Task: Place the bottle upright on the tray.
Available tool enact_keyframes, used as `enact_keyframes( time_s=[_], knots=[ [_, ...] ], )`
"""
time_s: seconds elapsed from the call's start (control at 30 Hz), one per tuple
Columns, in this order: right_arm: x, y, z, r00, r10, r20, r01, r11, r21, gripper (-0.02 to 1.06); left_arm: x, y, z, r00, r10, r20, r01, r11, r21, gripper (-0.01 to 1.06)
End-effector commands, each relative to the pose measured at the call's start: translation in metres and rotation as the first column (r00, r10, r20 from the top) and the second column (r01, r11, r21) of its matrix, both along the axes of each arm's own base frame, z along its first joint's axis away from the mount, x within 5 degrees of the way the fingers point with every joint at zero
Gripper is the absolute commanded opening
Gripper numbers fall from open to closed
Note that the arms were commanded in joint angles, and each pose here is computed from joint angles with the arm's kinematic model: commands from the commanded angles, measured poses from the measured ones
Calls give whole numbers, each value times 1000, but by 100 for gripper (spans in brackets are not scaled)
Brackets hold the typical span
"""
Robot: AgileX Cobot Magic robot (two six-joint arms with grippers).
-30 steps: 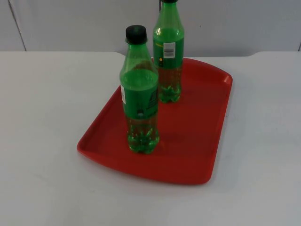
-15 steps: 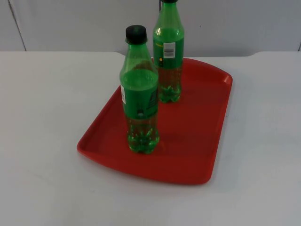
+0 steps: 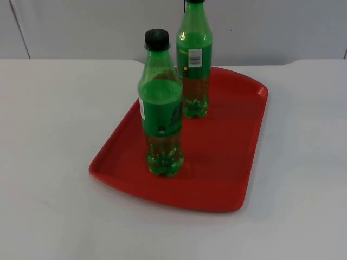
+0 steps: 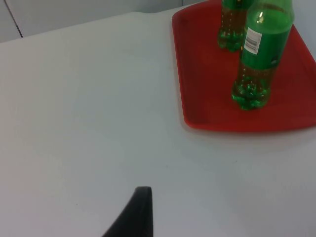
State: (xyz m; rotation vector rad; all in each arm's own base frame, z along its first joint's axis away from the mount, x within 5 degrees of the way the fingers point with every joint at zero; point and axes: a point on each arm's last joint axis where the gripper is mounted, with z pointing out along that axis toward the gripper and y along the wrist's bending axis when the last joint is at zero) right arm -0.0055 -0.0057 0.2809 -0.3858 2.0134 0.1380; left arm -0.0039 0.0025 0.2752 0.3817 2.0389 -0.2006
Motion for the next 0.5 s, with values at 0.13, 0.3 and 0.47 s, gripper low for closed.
enact_keyframes(
  time_s=[0.13, 0.3, 0.47],
  knots=[
    [-1, 0, -1, 996, -85, 1, 85, 996, 2, 105, 0, 0, -1, 1000, 3, 1, -3, 1000, -6, 105],
    [-1, 1, -1, 989, -148, 1, 148, 989, 2, 105, 0, 0, -1, 1000, 3, 1, -3, 1000, -6, 105],
    [-1, 1, -1, 975, -220, 1, 220, 975, 2, 105, 0, 0, -1, 1000, 3, 1, -3, 1000, -6, 105]
  ],
)
